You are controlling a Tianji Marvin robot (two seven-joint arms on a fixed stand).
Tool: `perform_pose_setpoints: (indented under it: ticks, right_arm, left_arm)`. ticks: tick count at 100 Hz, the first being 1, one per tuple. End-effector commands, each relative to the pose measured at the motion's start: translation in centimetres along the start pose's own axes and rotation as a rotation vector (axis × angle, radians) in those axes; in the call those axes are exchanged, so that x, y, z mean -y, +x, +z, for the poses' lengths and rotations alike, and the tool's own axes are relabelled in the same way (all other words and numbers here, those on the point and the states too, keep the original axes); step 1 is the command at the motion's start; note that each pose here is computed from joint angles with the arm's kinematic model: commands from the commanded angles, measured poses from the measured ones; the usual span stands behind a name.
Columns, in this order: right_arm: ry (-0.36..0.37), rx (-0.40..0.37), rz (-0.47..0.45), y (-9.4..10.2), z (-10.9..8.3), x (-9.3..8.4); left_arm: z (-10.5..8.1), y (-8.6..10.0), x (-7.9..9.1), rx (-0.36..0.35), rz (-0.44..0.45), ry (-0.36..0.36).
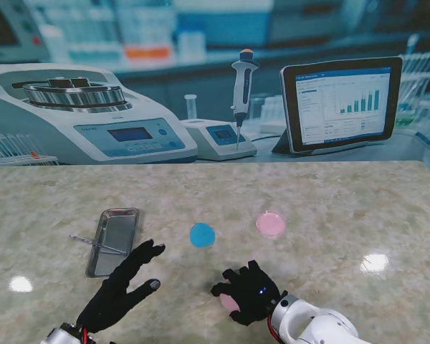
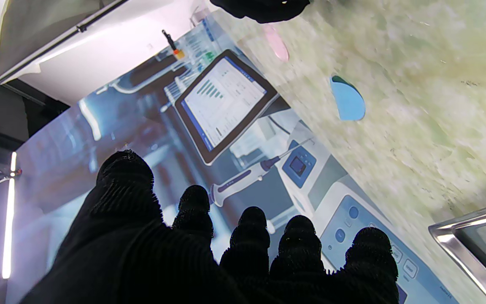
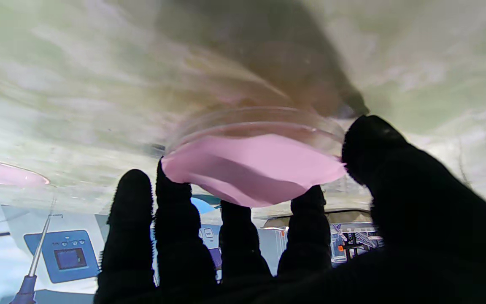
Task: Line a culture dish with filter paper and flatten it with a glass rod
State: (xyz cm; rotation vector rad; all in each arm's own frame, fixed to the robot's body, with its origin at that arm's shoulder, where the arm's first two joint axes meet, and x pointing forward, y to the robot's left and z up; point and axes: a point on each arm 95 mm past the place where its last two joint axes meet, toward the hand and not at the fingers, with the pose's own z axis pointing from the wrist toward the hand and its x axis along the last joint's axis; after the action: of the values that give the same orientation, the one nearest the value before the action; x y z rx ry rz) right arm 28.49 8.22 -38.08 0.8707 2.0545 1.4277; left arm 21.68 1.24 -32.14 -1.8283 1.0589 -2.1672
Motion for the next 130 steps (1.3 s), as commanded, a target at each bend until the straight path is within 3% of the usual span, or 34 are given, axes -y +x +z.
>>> perform_pose_setpoints:
  ticks: [1,73,95,130]
  right_arm:
    - [0.013,-0.004,0.003,0.3,-0.1,0.4]
    - [0.067,-0.009,-0.007,0.4,-0.4,0.2]
    - [0.024,0.001,0.025,-0.1,-0.7,-1.0]
    - [-0.081,0.097,0.151,-2.7,0.3,-3.7]
  left_arm:
    - [-0.2,0.0,-0.1,0.006,-0.006,-0.003]
    - [-0.1,-0.1,-0.1,0.005,-0.007,-0.001]
    - [0.0,-0.1,-0.1,0.005,-0.006,-0.002]
    - [0.2,0.1,-0.2,-0.005,0.004,-0.011]
